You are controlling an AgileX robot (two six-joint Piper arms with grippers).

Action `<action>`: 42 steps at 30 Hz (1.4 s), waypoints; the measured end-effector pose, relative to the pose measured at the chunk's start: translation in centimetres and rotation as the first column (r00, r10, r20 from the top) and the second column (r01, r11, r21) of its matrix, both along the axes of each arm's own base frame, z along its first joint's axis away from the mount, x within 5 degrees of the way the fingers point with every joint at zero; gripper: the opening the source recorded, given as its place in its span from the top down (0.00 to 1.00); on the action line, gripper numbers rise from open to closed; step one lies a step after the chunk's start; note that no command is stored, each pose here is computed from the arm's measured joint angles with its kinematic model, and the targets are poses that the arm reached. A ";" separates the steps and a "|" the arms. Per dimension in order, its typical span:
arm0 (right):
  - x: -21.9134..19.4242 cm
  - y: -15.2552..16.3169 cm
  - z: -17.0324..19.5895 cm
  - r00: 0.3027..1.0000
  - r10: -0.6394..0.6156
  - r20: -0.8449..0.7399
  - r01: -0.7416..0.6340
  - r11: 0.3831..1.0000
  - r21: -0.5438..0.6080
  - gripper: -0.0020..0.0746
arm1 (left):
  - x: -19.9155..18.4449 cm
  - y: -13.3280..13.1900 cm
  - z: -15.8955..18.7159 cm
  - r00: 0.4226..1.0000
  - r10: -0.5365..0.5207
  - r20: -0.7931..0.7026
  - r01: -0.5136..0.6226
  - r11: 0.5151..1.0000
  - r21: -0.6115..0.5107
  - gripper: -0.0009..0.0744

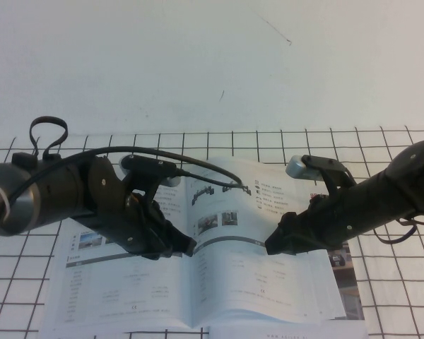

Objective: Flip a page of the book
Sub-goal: Open the closed book

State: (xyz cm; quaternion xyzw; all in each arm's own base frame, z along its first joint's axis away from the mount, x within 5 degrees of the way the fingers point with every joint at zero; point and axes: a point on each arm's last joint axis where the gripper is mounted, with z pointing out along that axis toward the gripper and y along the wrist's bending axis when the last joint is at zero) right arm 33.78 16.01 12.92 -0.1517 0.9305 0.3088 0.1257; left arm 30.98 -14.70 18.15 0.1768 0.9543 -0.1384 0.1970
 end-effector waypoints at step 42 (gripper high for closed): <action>0.9 -1.9 1.5 1.000 0.027 0.007 -0.024 0.961 -0.275 0.30 | 0.4 1.0 -2.4 0.997 -0.014 -0.077 0.019 0.998 0.064 0.99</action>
